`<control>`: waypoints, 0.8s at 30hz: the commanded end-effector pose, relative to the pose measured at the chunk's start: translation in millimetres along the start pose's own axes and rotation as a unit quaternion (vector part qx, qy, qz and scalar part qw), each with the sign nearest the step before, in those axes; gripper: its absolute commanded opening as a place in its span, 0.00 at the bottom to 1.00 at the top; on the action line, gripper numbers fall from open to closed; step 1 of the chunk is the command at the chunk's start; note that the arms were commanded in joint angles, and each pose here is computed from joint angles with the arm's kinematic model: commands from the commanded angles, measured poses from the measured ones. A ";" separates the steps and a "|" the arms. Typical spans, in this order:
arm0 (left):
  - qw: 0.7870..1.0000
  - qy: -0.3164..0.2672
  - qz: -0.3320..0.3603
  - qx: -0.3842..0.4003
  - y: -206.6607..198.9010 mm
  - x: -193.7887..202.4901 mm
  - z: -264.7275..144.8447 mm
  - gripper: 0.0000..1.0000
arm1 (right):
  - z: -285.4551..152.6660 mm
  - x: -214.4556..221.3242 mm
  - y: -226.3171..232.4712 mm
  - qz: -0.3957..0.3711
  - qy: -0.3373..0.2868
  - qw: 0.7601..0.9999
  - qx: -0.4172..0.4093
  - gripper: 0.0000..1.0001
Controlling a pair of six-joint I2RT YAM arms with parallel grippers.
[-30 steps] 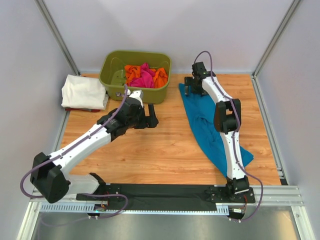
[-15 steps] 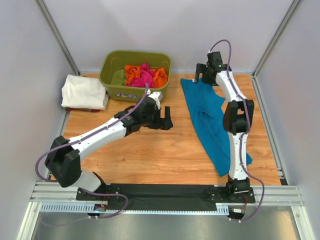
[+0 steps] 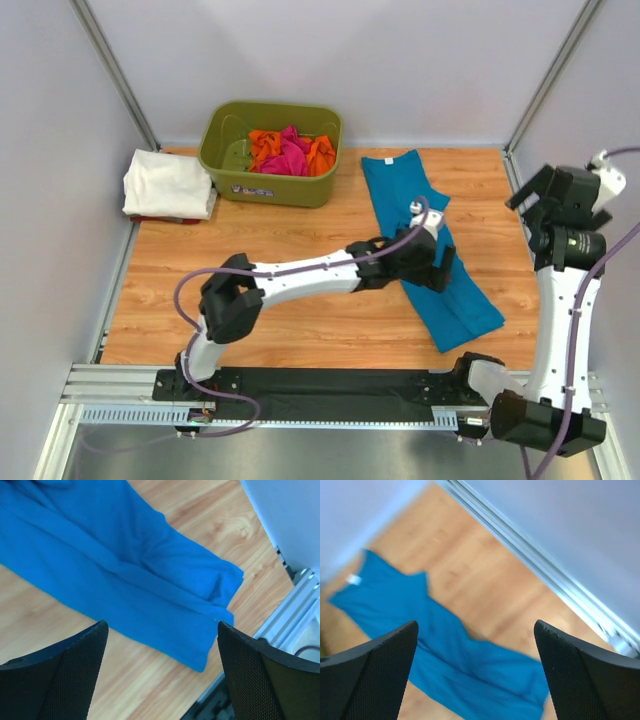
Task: Fold and stack the t-shirts
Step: Fold the tshirt
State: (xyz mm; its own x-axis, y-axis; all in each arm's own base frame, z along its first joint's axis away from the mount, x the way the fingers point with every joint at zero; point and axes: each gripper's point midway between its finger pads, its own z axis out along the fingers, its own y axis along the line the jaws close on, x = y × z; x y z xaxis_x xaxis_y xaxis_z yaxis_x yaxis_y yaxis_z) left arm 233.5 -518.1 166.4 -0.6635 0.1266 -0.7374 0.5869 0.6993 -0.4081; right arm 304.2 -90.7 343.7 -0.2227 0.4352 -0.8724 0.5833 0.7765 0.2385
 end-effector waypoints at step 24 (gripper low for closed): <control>0.973 0.107 -0.194 -0.060 -45.9 144.9 72.6 0.87 | -40.8 61.4 -39.4 0.083 0.072 0.994 -0.009 1.00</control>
State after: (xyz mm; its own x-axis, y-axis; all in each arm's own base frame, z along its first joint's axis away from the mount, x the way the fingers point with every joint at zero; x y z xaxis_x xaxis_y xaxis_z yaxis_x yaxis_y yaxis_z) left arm 154.1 -578.6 45.4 -0.8918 -0.0179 -0.4521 0.2514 0.8111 -0.5281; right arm 224.9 -80.6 286.1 -0.2612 0.6254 -0.7353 0.6546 0.6746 0.3412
